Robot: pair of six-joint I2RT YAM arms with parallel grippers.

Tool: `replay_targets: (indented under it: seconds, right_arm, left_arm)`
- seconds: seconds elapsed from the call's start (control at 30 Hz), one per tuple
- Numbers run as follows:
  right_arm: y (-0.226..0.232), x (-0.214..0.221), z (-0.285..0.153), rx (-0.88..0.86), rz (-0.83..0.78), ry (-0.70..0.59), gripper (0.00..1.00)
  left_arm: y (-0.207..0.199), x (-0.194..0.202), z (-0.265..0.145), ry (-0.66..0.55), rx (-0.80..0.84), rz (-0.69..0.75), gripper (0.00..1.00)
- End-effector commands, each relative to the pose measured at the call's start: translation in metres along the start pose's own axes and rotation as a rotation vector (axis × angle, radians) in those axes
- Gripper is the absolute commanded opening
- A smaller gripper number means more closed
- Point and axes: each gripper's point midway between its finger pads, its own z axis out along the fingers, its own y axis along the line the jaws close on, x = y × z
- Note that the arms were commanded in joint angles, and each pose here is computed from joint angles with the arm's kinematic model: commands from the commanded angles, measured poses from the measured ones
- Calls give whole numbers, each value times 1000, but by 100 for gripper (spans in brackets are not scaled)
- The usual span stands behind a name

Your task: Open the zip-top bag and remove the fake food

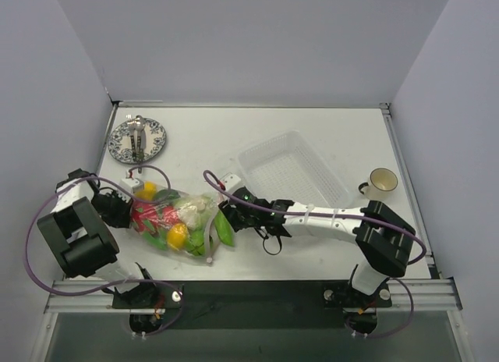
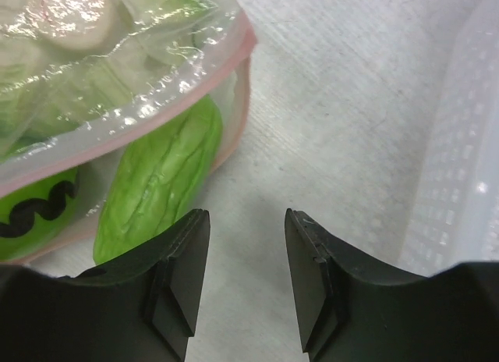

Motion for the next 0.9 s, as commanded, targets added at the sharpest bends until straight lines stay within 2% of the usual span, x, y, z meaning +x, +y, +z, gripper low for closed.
replay_targets:
  seconds: [0.0, 0.1, 0.17, 0.23, 0.4, 0.53, 0.73, 0.87]
  right_arm:
    - [37, -16, 5, -102, 19, -32, 45]
    - [49, -15, 2, -142, 40, -37, 52]
    - [55, -12, -2, -151, 44, -38, 86]
    - [56, -15, -8, -149, 53, -53, 100]
    - [62, -17, -16, -150, 64, -67, 100]
    - [62, -2, -4, -113, 35, -3, 100]
    - [39, 35, -2, 6, -5, 61, 94]
    - [35, 49, -10, -1, 0, 78, 88]
  left_arm:
    - [7, 1, 2, 21, -77, 35, 3]
    - [0, 8, 7, 37, -82, 34, 3]
    - [-5, 15, 10, 48, -84, 28, 3]
    - [-10, 19, 13, 57, -78, 20, 3]
    - [-18, 23, 15, 60, -72, 6, 3]
    - [-21, 22, 12, 53, -74, 3, 3]
    - [-24, 22, 4, 55, -90, 24, 3]
    - [-23, 21, 3, 53, -94, 28, 3]
